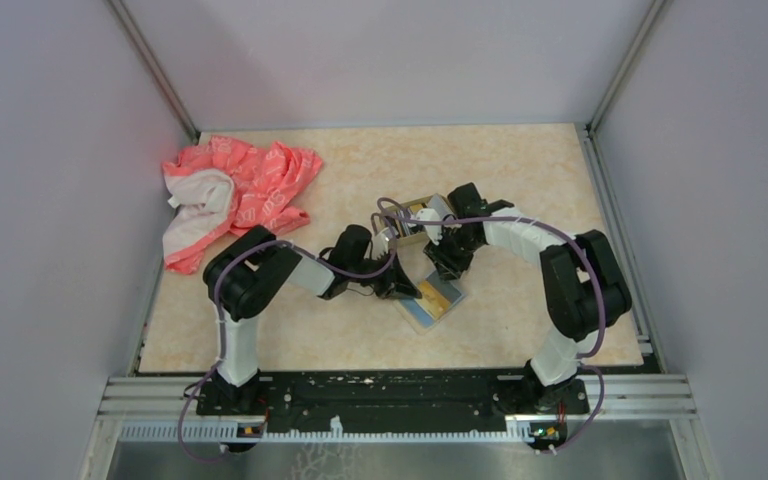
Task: Put the credit cards into the card holder
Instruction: Insert the credit card into the card slot.
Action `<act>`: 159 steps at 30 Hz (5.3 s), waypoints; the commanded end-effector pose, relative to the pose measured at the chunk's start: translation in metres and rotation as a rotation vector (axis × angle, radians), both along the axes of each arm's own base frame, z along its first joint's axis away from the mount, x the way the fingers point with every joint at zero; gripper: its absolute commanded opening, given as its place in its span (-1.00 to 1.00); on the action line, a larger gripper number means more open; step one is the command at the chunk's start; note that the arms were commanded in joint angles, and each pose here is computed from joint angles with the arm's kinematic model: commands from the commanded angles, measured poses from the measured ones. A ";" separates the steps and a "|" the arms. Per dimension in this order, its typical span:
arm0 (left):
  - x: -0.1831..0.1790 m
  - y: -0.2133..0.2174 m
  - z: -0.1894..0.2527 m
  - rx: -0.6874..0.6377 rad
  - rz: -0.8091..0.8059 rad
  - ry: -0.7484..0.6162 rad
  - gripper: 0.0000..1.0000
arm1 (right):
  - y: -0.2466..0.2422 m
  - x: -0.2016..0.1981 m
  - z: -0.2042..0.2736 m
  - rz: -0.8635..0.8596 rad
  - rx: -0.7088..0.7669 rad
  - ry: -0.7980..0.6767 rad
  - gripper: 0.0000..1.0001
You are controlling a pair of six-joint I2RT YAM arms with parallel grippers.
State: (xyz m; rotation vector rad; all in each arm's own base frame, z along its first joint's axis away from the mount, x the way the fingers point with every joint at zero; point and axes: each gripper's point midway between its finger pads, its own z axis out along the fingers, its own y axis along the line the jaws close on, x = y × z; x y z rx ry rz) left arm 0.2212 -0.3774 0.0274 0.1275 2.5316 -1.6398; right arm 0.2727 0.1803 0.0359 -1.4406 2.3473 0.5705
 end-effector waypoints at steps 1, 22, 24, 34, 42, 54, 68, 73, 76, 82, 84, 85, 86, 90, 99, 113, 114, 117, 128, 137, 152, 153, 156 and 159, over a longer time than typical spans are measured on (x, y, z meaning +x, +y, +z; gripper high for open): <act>-0.016 0.009 -0.020 0.086 -0.011 0.027 -1.00 | 0.012 -0.009 -0.007 0.035 0.012 0.038 -0.30; -0.012 0.006 -0.018 0.022 0.035 0.036 -0.76 | 0.061 -0.077 0.077 0.590 0.326 -0.360 -0.29; -0.012 0.005 -0.016 0.019 0.037 0.035 -0.68 | 0.064 -0.100 0.064 0.756 0.326 -0.381 -0.56; -0.012 0.005 -0.015 0.012 0.034 0.038 -0.59 | 0.080 -0.101 -0.001 0.845 -0.035 -0.416 -0.92; -0.012 0.004 -0.015 0.010 0.032 0.036 -0.58 | 0.086 -0.111 0.012 0.866 0.015 -0.406 -0.93; -0.012 0.004 -0.017 0.018 0.031 0.037 -0.58 | 0.082 -0.096 0.023 0.796 0.018 -0.432 -0.93; -0.011 0.004 -0.018 0.023 0.027 0.036 -0.57 | 0.075 -0.077 0.004 0.740 -0.104 -0.466 -0.93; -0.011 0.004 -0.018 0.024 0.026 0.038 -0.56 | 0.074 -0.076 -0.001 0.743 -0.134 -0.473 -0.92; -0.012 0.003 -0.019 0.022 0.023 0.039 -0.55 | 0.073 -0.074 0.000 0.737 -0.144 -0.481 -0.92; -0.013 0.004 -0.021 0.026 0.021 0.042 -0.52 | 0.067 -0.065 0.003 0.717 -0.197 -0.512 -0.92; -0.013 0.005 -0.021 0.028 0.021 0.044 -0.51 | 0.064 -0.062 0.006 0.708 -0.207 -0.519 -0.92; -0.013 0.005 -0.022 0.029 0.021 0.045 -0.50 | 0.064 -0.060 0.009 0.703 -0.205 -0.522 -0.92; -0.013 0.005 -0.021 0.028 0.021 0.043 -0.49 | 0.062 -0.059 0.011 0.697 -0.200 -0.522 -0.92; -0.013 0.004 -0.021 0.030 0.020 0.043 -0.48 | 0.057 -0.055 0.017 0.679 -0.192 -0.523 -0.93; -0.012 0.004 -0.023 0.037 0.024 0.044 -0.43 | 0.047 -0.037 0.021 0.608 -0.259 -0.548 -0.93; -0.012 0.008 -0.015 0.027 0.043 0.019 -0.51 | 0.066 -0.079 0.011 0.743 -0.094 -0.415 -0.92; -0.012 0.008 -0.014 0.027 0.045 0.018 -0.52 | 0.067 -0.079 0.008 0.739 -0.107 -0.414 -0.92; -0.014 0.010 -0.014 0.028 0.047 0.014 -0.55 | 0.066 -0.072 0.003 0.712 -0.151 -0.426 -0.92; -0.018 0.014 -0.021 0.042 0.045 0.024 -0.72 | 0.052 -0.050 -0.003 0.646 -0.280 -0.475 -0.92; -0.020 0.016 -0.031 0.059 0.038 0.035 -0.78 | 0.043 -0.035 0.012 0.591 -0.310 -0.529 -0.92; -0.010 0.003 0.045 -0.003 0.002 -0.232 -0.51 | 0.060 -0.055 0.085 0.519 0.189 -0.417 -0.70; -0.010 0.008 0.048 0.003 0.018 -0.258 -0.50 | 0.057 -0.053 0.092 0.494 0.227 -0.415 -0.64; -0.014 0.024 0.064 0.004 0.051 -0.355 -0.47 | 0.049 -0.044 0.111 0.402 0.321 -0.413 -0.34; -0.024 0.042 0.081 -0.033 0.087 -0.457 -0.41 | 0.039 -0.032 0.112 0.299 0.354 -0.387 0.00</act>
